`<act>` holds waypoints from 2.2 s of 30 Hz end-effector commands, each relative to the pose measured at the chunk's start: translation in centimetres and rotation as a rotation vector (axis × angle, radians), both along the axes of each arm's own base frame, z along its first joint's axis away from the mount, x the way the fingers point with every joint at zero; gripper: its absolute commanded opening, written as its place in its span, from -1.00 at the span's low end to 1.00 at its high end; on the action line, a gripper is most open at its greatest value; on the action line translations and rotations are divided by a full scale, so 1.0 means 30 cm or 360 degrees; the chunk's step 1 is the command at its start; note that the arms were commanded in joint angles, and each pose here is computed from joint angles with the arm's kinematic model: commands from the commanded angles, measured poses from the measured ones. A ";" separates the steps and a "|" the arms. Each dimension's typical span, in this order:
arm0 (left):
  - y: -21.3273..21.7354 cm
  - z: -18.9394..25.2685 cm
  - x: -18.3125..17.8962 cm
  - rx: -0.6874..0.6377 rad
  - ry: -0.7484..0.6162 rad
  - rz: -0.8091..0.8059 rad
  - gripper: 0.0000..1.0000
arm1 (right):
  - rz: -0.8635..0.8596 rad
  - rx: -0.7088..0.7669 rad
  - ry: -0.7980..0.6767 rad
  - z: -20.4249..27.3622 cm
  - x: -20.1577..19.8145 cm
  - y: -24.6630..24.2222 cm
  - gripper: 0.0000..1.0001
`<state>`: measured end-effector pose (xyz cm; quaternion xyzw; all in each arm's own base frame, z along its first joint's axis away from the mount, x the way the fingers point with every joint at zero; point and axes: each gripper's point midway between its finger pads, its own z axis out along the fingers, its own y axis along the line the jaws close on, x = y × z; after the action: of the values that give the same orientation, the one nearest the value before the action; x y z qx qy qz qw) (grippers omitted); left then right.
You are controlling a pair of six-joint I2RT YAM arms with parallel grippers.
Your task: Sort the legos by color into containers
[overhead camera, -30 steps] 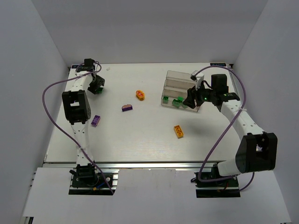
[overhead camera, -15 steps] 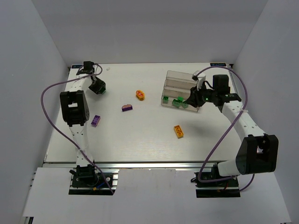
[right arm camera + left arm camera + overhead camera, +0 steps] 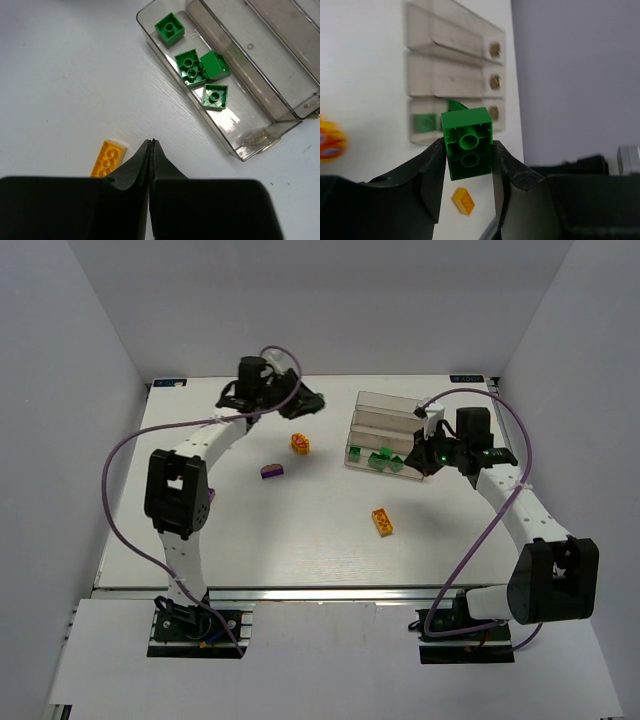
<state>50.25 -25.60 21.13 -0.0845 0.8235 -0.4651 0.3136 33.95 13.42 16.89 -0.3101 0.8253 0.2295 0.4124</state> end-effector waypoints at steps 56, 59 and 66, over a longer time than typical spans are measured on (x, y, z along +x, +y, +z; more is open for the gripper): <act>0.180 0.040 -0.536 0.0809 -0.0167 0.0186 0.77 | 0.0345 -0.0233 0.0314 -0.215 -0.233 0.167 -0.19; 0.266 0.023 -0.612 0.0856 -0.0128 0.0284 0.78 | 0.0246 -0.0259 0.0423 -0.254 -0.257 0.193 0.05; 0.366 -0.069 -0.747 0.0880 0.0022 0.0422 0.78 | -0.0037 -0.0485 0.0348 -0.323 -0.209 0.178 0.79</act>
<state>28.66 -16.34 18.66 -0.0704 0.9084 -0.1953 0.3629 25.54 19.69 7.79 -0.3846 0.8692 0.1937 0.2430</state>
